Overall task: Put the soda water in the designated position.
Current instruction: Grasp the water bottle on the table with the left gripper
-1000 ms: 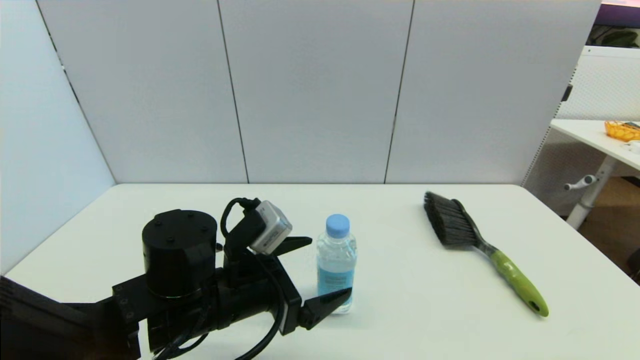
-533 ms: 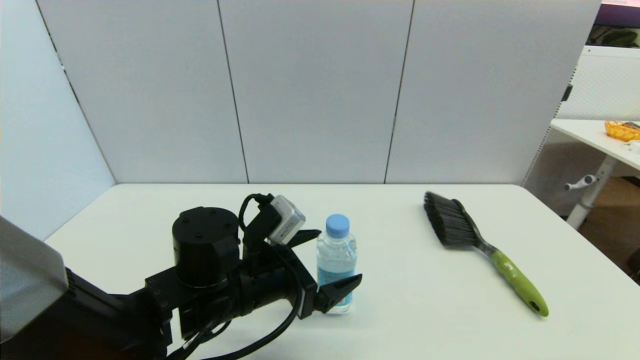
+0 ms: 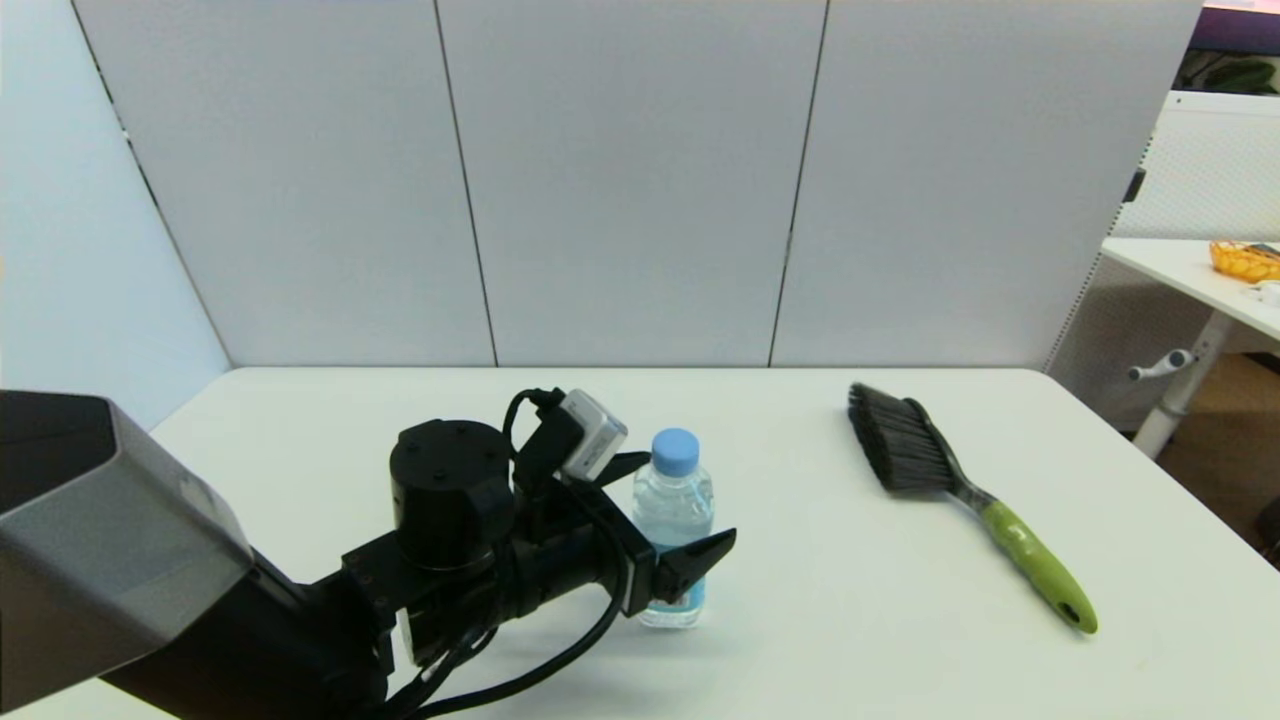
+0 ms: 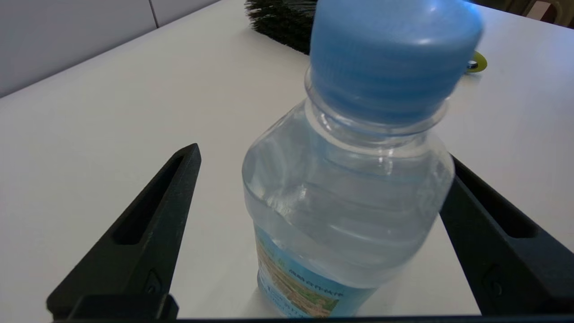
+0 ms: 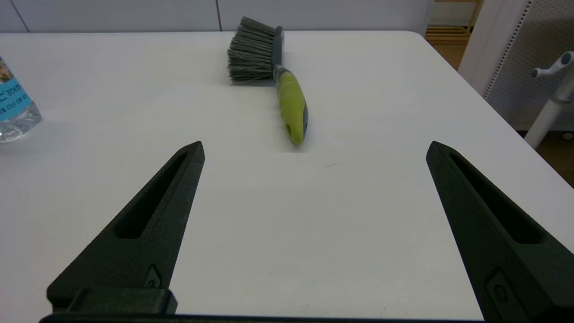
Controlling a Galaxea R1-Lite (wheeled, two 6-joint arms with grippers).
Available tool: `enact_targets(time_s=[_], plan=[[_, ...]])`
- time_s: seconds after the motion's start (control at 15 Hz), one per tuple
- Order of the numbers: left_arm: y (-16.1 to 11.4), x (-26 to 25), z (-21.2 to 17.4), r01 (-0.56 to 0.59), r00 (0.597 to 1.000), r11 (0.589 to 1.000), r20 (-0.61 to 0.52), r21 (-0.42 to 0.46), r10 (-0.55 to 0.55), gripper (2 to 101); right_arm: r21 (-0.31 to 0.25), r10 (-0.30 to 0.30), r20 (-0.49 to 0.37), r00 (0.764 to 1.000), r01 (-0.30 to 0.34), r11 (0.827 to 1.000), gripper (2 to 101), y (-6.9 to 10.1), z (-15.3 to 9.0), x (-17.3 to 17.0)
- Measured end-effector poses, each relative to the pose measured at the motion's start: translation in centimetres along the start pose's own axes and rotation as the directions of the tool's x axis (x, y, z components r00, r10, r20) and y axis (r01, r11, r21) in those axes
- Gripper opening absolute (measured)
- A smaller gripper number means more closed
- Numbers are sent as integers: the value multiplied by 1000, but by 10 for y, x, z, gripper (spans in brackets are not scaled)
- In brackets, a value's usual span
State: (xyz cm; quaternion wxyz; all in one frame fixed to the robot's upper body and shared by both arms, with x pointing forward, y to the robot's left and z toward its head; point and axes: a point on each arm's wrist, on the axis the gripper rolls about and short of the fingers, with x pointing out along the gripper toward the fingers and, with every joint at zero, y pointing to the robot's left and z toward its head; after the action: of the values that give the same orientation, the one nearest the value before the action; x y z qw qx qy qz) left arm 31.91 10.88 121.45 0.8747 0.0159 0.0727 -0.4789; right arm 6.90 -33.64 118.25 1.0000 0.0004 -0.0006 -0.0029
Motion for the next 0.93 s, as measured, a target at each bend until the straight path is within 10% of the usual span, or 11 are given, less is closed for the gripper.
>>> enact_targets(time_s=[0.93], plan=[[6, 24, -7, -21, 999, 1000, 34, -5, 21, 978, 0, 0, 0, 1000, 0, 1000, 980, 0, 0, 0]])
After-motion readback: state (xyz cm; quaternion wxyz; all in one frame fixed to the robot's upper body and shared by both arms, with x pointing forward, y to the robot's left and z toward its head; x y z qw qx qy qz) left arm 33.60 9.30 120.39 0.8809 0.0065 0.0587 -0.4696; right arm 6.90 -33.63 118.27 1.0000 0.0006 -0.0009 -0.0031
